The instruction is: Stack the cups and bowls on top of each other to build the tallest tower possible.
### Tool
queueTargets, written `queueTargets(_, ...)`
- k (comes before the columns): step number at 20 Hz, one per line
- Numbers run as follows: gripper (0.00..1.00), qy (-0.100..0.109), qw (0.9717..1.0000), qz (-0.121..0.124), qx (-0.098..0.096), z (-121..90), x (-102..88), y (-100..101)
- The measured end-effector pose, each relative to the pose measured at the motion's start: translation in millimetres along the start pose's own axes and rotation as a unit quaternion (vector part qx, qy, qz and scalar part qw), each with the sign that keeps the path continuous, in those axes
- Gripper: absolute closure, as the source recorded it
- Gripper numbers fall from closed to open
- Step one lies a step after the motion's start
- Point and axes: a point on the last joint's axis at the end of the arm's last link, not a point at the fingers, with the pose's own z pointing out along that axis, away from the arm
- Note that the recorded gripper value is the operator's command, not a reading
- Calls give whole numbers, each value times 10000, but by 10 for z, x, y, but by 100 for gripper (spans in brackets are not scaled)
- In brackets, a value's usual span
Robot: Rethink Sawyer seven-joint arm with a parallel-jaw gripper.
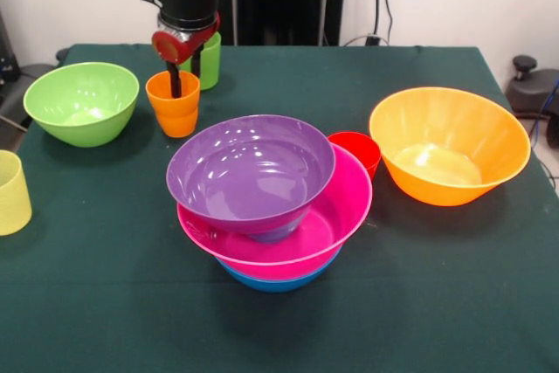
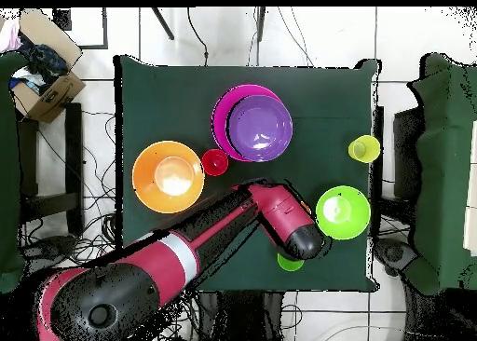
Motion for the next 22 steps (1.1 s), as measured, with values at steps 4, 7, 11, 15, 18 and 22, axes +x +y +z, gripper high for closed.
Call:
queueTargets(4,0,-11,10000,0,-7,10,-7,4)
queueTargets(7,0,-16,10000,0,-12,17,-11,7)
queueTargets(11,0,-21,10000,-1,-17,22,-14,10)
queueTargets(15,0,-32,10000,3,-20,41,-21,15)
queueTargets(18,0,-31,10000,18,1,69,-13,14)
queueTargets(22,0,-29,9997,169,156,150,43,-14)
